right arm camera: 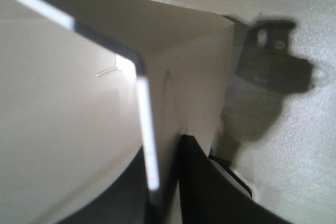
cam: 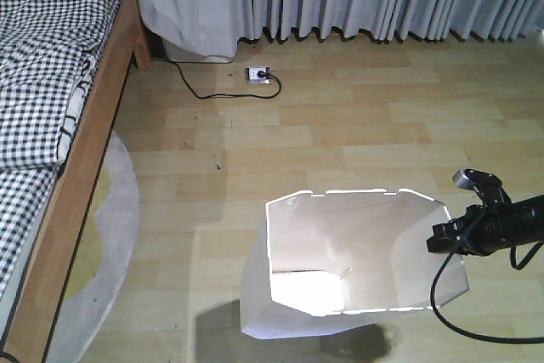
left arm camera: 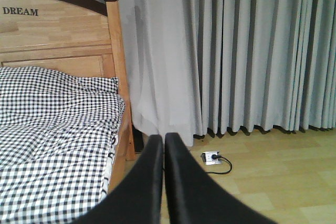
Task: Move trash bin to bedside with robot
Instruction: 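Carry the bin in the right gripper toward the checked bed, then carry the bin in the right gripper to the bed foot by the curtains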
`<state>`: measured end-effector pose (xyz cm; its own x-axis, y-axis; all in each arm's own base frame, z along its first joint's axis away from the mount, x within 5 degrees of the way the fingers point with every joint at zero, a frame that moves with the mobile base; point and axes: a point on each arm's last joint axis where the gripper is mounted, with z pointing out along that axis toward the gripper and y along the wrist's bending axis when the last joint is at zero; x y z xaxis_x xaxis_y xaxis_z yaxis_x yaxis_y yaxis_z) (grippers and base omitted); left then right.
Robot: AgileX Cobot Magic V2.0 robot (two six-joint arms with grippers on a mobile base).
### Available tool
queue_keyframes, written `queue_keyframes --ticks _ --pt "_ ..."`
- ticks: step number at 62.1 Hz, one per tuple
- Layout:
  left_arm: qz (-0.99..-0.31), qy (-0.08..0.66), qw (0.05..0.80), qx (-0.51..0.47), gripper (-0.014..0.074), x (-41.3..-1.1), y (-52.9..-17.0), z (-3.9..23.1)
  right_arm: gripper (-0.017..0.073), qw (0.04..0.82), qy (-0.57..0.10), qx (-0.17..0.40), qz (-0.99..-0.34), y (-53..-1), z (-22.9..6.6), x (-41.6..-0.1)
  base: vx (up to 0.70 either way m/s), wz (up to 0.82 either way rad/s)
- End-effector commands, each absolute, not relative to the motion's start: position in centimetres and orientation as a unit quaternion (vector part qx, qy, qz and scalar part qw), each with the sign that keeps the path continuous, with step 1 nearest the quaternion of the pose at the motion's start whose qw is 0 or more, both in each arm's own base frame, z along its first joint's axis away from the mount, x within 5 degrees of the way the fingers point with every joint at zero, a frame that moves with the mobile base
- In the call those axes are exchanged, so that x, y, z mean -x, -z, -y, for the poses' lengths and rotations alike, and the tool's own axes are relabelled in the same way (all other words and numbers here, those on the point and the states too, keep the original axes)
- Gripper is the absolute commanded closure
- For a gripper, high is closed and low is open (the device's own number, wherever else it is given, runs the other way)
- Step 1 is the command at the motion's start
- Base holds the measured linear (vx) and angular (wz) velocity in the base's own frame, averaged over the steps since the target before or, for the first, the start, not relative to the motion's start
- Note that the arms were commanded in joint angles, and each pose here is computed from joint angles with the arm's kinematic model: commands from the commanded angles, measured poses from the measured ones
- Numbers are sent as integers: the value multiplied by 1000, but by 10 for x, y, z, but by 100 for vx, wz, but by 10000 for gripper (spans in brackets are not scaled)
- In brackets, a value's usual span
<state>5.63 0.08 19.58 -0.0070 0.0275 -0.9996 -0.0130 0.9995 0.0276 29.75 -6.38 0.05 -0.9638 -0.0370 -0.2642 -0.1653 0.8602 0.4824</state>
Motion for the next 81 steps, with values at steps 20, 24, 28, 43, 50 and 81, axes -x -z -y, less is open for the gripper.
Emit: queue_keyframes --ticks 20,24,28,43,50,81 --pt "-684 -3 729 0 600 -56 -199 0 563 166 -357 47 -918 -35 51 -307 19 -2" --pt "-684 -3 729 0 600 -56 -199 0 563 166 -357 47 -918 -35 51 -307 18 -1" --pt "-684 -3 729 0 600 -56 -199 0 563 166 -357 47 -918 -35 51 -307 18 0" --pt "-684 -3 729 0 600 -56 -199 0 563 166 -357 47 -918 -35 51 -307 18 -1" --pt "-684 -3 729 0 600 -56 -199 0 563 166 -357 47 -918 -35 51 -307 19 -2" --pt "-684 -3 729 0 600 -56 -199 0 563 166 -357 47 -918 -35 51 -307 20 -3"
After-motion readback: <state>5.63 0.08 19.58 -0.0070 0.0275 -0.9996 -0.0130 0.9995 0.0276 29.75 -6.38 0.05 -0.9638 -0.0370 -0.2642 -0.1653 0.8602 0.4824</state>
